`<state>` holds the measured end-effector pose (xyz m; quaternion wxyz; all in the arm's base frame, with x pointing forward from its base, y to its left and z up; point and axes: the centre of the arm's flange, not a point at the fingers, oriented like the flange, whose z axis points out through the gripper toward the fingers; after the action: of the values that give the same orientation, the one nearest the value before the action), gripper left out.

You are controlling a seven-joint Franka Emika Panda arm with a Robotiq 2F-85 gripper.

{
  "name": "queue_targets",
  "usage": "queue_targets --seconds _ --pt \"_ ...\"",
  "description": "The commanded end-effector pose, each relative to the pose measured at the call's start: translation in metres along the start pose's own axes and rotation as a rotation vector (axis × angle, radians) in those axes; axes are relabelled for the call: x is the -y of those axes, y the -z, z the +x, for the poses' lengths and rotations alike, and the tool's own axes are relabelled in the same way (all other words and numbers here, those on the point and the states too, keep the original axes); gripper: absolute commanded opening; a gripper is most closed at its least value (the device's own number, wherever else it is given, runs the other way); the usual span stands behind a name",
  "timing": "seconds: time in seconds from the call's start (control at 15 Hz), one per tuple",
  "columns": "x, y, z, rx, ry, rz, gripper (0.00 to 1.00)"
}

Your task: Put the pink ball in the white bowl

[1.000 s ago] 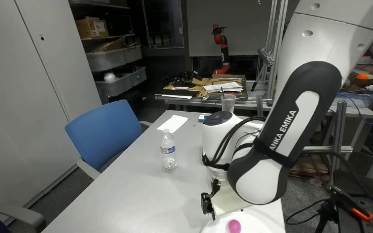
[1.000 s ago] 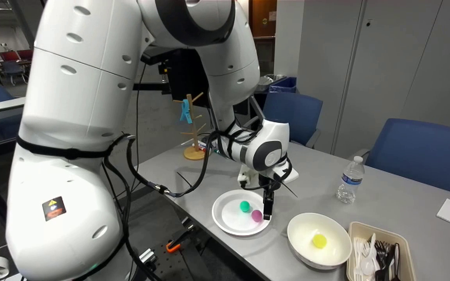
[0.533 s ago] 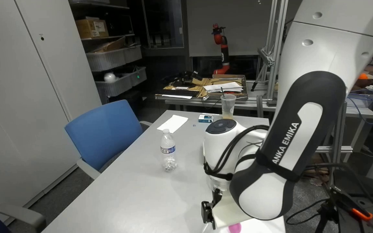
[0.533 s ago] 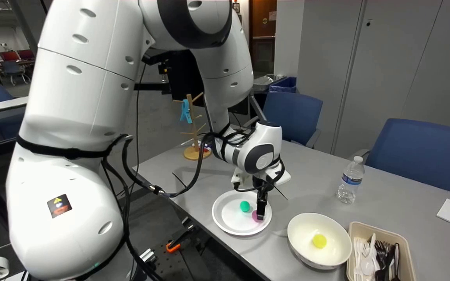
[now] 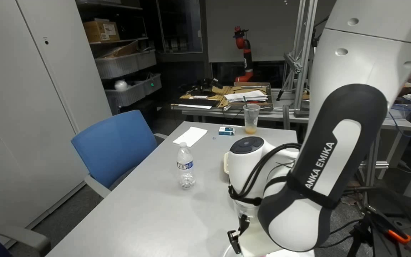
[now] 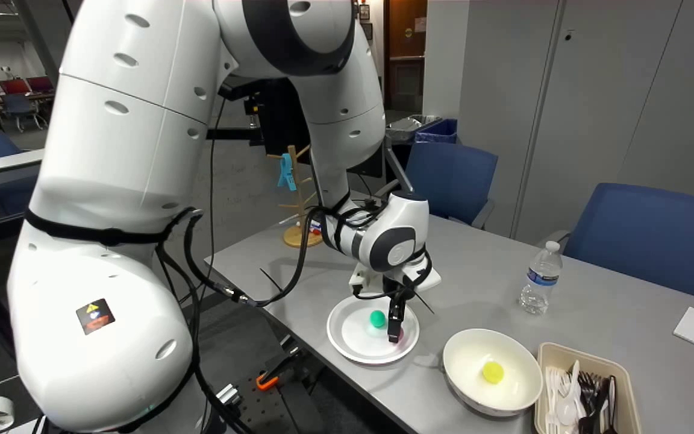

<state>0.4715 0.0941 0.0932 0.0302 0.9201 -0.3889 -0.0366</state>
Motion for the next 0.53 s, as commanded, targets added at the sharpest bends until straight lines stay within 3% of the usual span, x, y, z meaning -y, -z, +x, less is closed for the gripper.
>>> queue_targets --seconds 0.0,0.13,0.47 --pt "-0.006 -0.006 -0.003 -0.013 -0.042 0.003 0.32" --pt "-0.007 -0.007 -0.002 -0.013 -0.049 0.0 0.18" --pt "-0.01 0.014 -0.007 0.008 -0.024 -0.02 0.17"
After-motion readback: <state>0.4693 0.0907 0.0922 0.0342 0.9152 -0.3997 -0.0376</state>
